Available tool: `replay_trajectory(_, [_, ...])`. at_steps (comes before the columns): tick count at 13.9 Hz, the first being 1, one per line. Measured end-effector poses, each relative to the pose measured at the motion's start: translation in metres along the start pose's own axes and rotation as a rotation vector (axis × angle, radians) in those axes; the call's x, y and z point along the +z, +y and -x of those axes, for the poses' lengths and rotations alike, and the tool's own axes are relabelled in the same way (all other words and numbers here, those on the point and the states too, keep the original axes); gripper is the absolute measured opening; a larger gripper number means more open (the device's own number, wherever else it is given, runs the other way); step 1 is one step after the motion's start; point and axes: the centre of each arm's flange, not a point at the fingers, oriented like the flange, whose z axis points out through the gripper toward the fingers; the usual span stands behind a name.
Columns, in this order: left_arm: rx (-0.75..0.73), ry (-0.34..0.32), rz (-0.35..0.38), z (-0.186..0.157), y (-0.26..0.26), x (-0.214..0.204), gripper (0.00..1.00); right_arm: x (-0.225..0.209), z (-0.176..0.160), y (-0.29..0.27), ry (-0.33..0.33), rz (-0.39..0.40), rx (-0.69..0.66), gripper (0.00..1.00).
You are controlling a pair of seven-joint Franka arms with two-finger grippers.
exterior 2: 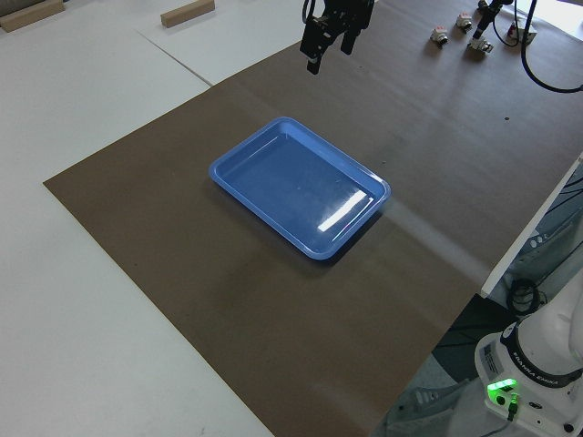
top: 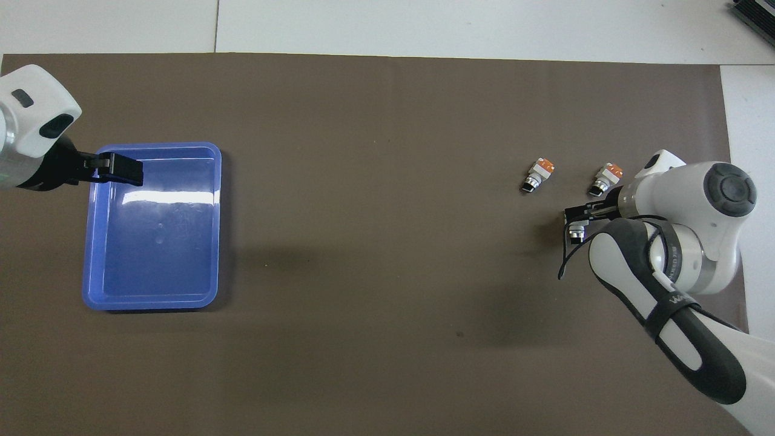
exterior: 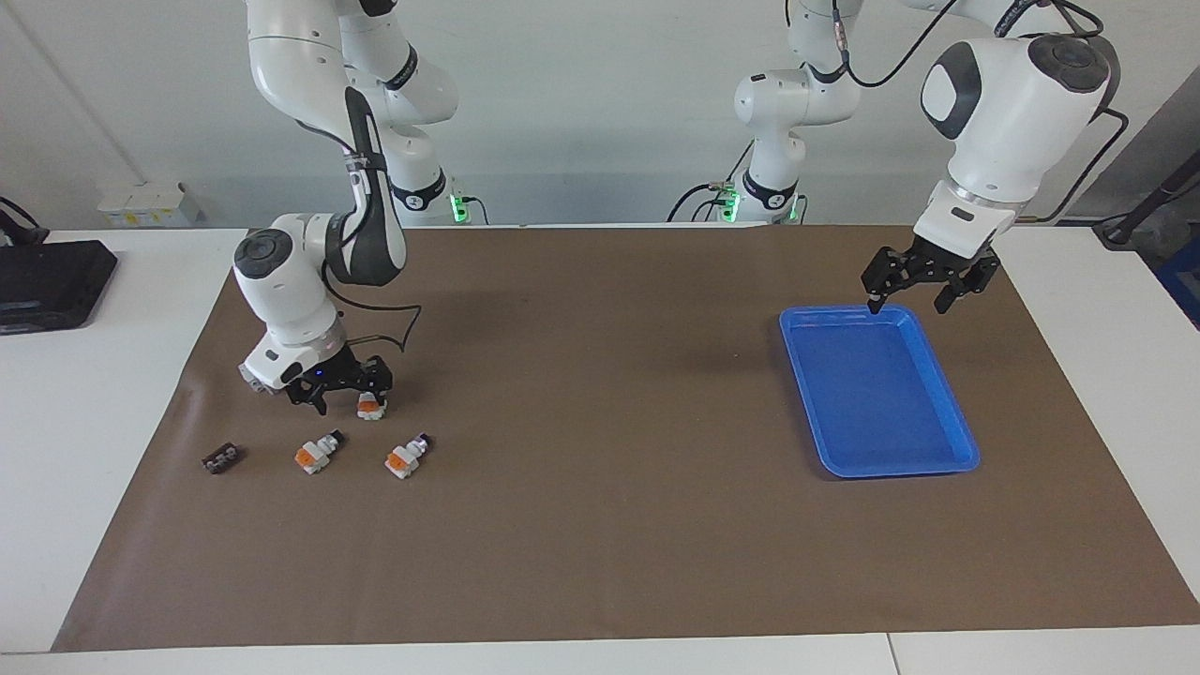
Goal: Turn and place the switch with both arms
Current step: 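Lower the right gripper onto the orange-topped switch and grasp it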
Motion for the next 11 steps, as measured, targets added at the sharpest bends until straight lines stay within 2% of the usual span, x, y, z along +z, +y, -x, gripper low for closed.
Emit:
replay_trajectory(3, [0.000,0.000,0.000,0.000,0.000,0.000,1.00,-0.002,-0.002,-0.007,0.014,-0.044,0.036,1.00])
replay_trajectory(7, [0.000,0.000,0.000,0.000,0.000,0.000,1.00,0.006,0.002,-0.017,-0.002,-0.052,0.019,0.98])
replay_trajectory(11, [0.000,0.000,0.000,0.000,0.000,0.000,1.00,0.019,0.005,-0.014,0.015,-0.041,0.014,0.93])
